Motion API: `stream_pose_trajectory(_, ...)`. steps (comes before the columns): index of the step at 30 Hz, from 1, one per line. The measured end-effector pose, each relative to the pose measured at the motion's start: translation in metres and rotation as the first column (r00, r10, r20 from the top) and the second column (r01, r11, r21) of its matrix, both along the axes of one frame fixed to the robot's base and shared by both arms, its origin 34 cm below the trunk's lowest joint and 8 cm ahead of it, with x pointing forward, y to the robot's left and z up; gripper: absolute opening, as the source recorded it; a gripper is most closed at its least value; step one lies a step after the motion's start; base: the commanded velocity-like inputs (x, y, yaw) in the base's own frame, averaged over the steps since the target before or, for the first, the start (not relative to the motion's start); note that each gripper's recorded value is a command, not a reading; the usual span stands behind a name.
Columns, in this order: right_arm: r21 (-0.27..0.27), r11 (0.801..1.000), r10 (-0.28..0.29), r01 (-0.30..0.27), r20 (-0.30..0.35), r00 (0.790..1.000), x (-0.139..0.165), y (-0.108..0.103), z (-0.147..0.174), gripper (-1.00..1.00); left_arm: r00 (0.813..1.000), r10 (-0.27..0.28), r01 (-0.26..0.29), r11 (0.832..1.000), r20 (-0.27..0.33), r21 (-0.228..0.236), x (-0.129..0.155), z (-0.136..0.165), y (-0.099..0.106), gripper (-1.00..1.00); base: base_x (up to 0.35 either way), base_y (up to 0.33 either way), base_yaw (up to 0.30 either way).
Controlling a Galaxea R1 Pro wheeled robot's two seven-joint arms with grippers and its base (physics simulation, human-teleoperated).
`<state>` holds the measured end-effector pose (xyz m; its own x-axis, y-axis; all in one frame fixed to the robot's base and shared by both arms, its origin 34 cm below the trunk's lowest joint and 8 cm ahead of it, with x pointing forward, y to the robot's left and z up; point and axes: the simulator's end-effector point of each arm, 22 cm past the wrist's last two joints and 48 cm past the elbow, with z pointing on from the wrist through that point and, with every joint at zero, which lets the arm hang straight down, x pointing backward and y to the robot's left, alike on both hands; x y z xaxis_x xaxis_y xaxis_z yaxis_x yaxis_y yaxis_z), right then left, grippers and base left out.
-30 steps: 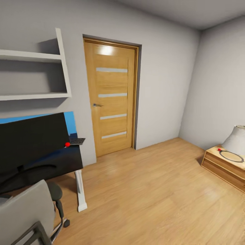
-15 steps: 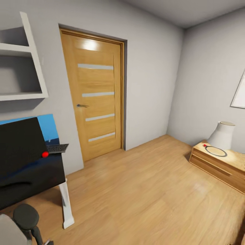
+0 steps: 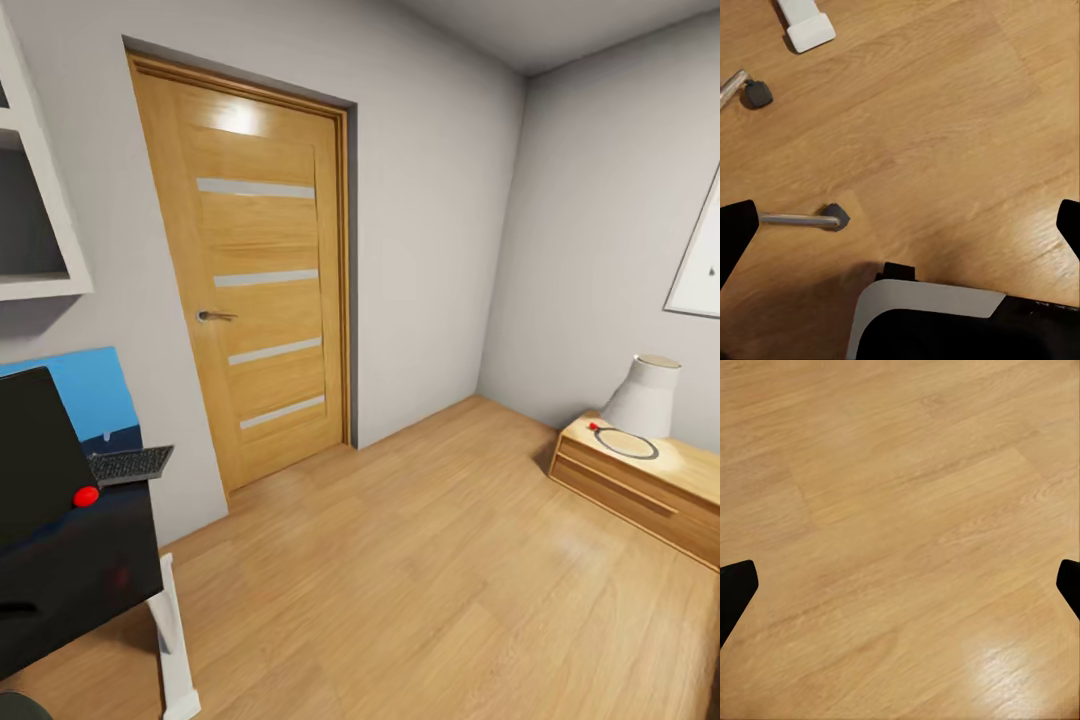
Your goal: In the bedroom, organize the workspace by keeping the computer under the desk, ensuring the monitor is on the desk, placing the keyboard on the desk next to the monitor, placing the mouse on the desk next to the keyboard, moving the folder from the swivel chair onto the desk next to the mouse, stacking the notebook on top of the folder with the pen on top of the notebook, and positioning the swivel chair next to the desk.
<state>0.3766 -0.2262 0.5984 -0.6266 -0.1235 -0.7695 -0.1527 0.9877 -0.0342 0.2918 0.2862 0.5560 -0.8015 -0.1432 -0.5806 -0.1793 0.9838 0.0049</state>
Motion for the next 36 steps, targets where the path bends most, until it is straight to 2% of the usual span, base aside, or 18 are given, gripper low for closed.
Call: stream_pose_trajectory(36, 0.0, 1.0, 0.001, -0.001, 0.001, 1.0, 0.0002, 0.0002, 0.0002, 1.0, 1.0, -0.001, 0.001, 1.0, 0.0, 0.003, 0.0, 0.0001, 0.0018, 1.0, 0.331, 0.018, 0.0)
